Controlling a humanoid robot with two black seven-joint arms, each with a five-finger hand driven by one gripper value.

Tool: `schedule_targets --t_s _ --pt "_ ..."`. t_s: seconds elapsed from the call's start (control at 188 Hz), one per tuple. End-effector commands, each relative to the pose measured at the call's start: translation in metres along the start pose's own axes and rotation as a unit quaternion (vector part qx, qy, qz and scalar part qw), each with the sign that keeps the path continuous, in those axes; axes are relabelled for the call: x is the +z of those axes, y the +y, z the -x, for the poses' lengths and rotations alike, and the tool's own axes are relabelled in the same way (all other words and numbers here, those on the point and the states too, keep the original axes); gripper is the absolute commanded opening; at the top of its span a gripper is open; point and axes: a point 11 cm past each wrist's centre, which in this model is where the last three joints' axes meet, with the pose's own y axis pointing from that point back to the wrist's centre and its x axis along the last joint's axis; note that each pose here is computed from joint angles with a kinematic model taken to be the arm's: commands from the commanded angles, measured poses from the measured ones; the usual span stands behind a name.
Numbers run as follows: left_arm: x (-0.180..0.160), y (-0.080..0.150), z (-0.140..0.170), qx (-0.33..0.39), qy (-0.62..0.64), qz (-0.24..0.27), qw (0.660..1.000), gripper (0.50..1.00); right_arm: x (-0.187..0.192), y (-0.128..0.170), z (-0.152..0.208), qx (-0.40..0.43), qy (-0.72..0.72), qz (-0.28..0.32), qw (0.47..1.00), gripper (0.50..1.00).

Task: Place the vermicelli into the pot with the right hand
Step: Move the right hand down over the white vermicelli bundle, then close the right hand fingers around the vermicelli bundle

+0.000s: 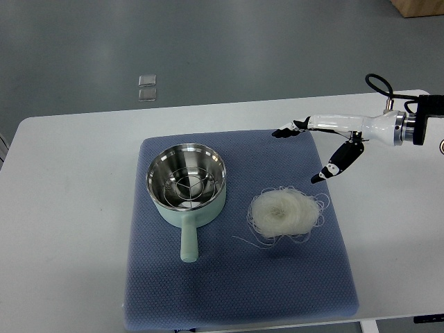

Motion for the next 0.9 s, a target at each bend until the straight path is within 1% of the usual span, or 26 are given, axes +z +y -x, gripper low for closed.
schedule_targets --t_s 0.0,0.17,0.234,0.431,0.671,0.772,0.894 --pt "0.0 0.0 0.0 0.0 0.0 0.0 1.0 1.0 -0.008 -0.004 0.013 -0.045 0.019 -0.001 0.999 0.928" --pt "0.0 0.0 0.0 -0.001 0.0 0.0 1.0 1.0 -0.003 -0.018 0.037 -0.079 0.031 0.006 0.996 0.928" --pt "0.0 0.0 0.0 0.0 0.0 0.0 1.0 1.0 -0.003 -0.023 0.039 -0.076 0.034 0.003 0.997 0.926" --pt "0.0 0.0 0.0 -0.001 0.0 0.0 1.0 1.0 0.003 -0.036 0.064 -0.084 0.031 0.001 0.996 0.926" --pt "0.0 0.0 0.0 0.0 0.0 0.0 1.0 1.0 0.009 -0.048 0.076 -0.08 0.033 0.003 0.996 0.926" --pt "0.0 0.0 0.0 0.0 0.0 0.0 1.0 1.0 0.018 -0.053 0.078 -0.066 0.037 0.021 0.997 0.924" --pt "0.0 0.0 0.0 0.0 0.0 0.0 1.0 1.0 0.022 -0.055 0.082 -0.064 0.032 0.027 0.997 0.924"
